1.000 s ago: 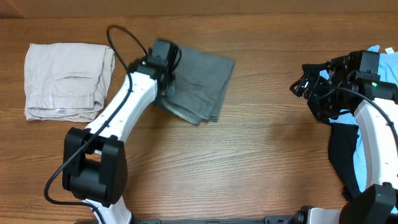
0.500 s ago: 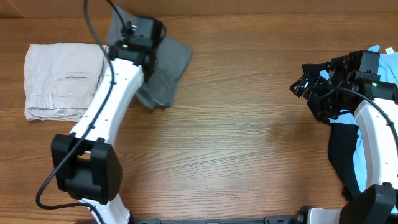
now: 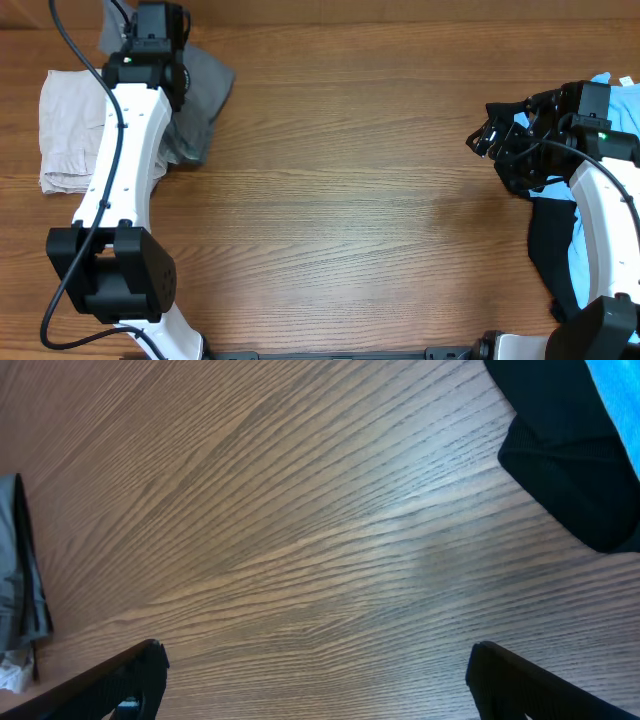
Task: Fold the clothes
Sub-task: 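Carry the grey shorts left and lay them on the beige shorts, then release the grey shorts and adjust them square on the beige stack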
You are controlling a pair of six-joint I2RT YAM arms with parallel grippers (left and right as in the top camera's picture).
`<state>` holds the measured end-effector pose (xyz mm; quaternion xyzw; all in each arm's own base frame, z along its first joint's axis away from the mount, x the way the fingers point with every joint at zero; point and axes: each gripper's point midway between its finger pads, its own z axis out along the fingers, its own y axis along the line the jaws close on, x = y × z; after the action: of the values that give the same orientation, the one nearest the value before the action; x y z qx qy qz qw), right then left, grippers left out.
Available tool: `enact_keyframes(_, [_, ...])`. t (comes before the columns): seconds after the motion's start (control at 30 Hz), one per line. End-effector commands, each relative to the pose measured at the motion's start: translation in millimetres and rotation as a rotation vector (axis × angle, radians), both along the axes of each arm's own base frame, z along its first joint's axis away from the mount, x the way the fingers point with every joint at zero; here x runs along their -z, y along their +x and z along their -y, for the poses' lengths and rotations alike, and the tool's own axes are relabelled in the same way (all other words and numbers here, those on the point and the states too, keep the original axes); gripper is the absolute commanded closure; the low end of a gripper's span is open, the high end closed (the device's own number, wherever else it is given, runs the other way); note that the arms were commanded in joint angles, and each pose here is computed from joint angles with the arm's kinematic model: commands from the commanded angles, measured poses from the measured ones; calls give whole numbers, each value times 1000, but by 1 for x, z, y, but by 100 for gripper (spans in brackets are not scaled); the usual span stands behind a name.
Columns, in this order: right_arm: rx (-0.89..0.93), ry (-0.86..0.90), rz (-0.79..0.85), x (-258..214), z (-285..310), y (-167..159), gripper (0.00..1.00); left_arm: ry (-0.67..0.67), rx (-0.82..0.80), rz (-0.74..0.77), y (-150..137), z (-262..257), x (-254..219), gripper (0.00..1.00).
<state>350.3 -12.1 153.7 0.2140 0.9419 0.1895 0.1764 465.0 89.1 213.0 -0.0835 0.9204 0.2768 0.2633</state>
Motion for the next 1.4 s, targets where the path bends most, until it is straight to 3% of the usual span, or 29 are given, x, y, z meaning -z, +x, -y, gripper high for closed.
enact_keyframes(0.0, [1,-6,13,-3,1,3,0,11,-16,74,5,-15,-30,96])
enact_keyframes(0.67, [1,-5,13,-3,1,3,0,-70,-143,146,-12,-78,-47,96])
enact_keyframes(0.97, [1,-6,13,-3,1,3,0,-168,-175,165,-20,-106,-39,96])
enact_keyframes(1.37, [1,-6,13,-3,1,3,0,-168,-240,183,-29,-147,-34,96])
